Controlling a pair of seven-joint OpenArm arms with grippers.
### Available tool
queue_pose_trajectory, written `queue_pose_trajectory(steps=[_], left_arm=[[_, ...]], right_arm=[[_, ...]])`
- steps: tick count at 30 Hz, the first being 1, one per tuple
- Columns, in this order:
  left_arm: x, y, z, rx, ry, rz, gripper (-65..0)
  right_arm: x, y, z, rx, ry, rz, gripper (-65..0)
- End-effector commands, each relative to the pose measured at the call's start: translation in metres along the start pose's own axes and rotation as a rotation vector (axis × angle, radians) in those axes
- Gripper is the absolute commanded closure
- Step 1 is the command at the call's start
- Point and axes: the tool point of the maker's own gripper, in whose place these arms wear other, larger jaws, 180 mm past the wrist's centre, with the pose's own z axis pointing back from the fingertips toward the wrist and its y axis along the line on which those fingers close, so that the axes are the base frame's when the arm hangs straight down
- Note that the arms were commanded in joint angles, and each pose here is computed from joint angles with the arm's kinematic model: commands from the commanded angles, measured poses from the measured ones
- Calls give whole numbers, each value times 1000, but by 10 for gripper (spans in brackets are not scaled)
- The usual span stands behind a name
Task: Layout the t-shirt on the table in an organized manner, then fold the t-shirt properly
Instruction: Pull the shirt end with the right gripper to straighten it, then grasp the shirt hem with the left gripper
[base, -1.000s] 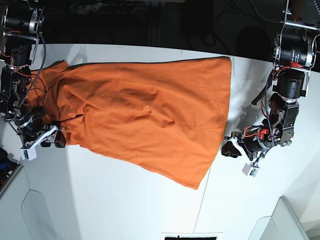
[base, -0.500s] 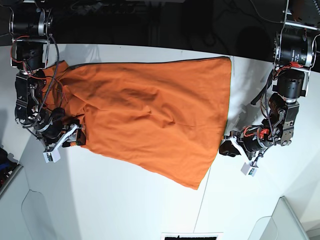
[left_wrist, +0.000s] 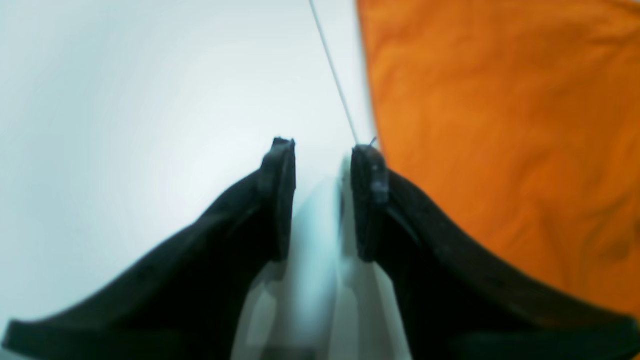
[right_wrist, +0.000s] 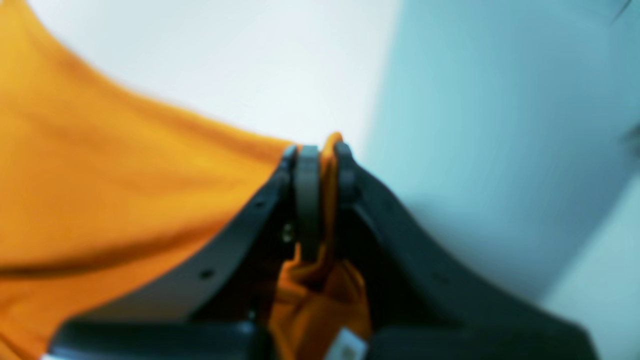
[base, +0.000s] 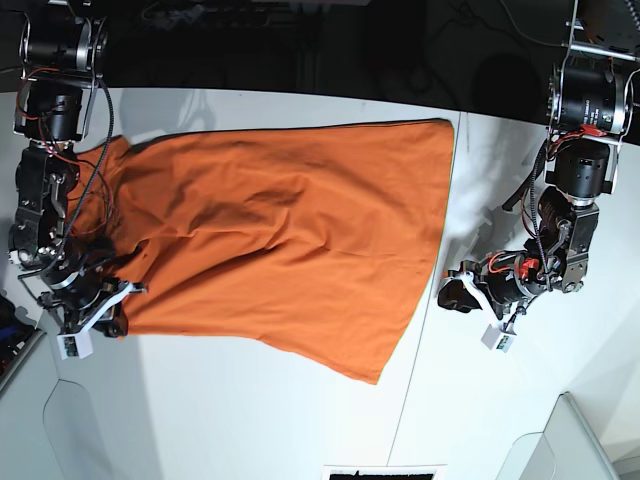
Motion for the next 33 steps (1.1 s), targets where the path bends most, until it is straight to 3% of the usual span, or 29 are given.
queue_pose_trajectory(steps=[1,7,10,12,16,20,26,33], left_arm=[[4,8,6,20,20,-25,-224],[1,8,6,20,33,-24,-224],[1,8,6,20,33,-25,-224],[2,7,6,18,31,-23,-224],[1,8,6,18,32,-22,-224],[-1,2,7,-16,47,-5,-224],[30,-5,27,-100,-61,84,-224],[94,-54,36,-176,-222,-72,-224]], right_arm=[[38,-15,7,-31,-90,14,0],[76,-23,12,-31,-166,7,-3],[74,-22,12,-28,-161,1,-333],[64,-23,11,-31,-125,-4,-450],[42,-34,12,-79,-26,-43,-447],[20,-52,21,-129,2,-102,-447],[-40,-80,48,-196,58,-238,-447],[-88,-107,84,-260,48,-394,-447]])
